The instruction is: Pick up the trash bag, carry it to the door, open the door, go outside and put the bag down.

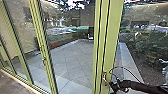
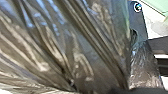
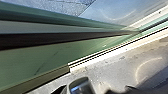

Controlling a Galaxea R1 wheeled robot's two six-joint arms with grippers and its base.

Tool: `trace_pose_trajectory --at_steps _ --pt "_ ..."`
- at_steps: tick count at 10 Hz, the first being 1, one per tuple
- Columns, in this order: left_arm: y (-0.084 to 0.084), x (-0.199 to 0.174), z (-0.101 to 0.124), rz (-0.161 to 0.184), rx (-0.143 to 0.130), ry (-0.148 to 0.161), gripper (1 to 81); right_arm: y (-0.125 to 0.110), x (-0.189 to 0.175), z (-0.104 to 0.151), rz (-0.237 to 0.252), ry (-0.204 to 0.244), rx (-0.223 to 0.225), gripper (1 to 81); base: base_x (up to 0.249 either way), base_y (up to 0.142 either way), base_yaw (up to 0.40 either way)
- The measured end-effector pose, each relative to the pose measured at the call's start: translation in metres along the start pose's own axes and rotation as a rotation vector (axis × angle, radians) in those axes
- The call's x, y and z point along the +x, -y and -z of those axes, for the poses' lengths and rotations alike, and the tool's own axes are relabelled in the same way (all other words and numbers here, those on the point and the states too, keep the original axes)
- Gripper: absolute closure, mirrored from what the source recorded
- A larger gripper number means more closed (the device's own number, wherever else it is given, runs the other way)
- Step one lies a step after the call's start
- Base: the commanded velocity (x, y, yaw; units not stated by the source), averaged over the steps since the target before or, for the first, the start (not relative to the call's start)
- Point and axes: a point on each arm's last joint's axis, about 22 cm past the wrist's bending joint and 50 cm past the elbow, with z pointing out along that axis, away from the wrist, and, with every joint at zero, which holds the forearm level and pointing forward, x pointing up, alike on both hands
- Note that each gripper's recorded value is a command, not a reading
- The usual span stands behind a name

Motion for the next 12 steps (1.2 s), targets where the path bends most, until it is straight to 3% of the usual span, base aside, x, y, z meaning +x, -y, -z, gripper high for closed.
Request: trace_pose_trajectory --at_steps 4,9,12 --pt "-0.002 -0.035 -0.001 0.025 -0.006 0.071 81.1 -0.005 0.007 -0.01 0.013 0.041 -0.008 1.0 0.0 0.0 0.0" --pt "0.0 -0.041 0.0 0.028 -0.003 0.079 81.1 -0.002 0.006 -0.002 0.01 0.048 0.006 1.0 0.0 0.0 0.0" --pt "0.003 -0.058 0.003 0.035 -0.002 0.107 81.1 0.001 0.009 0.0 0.02 0.038 0.027 1.0 0.0 0.0 0.0"
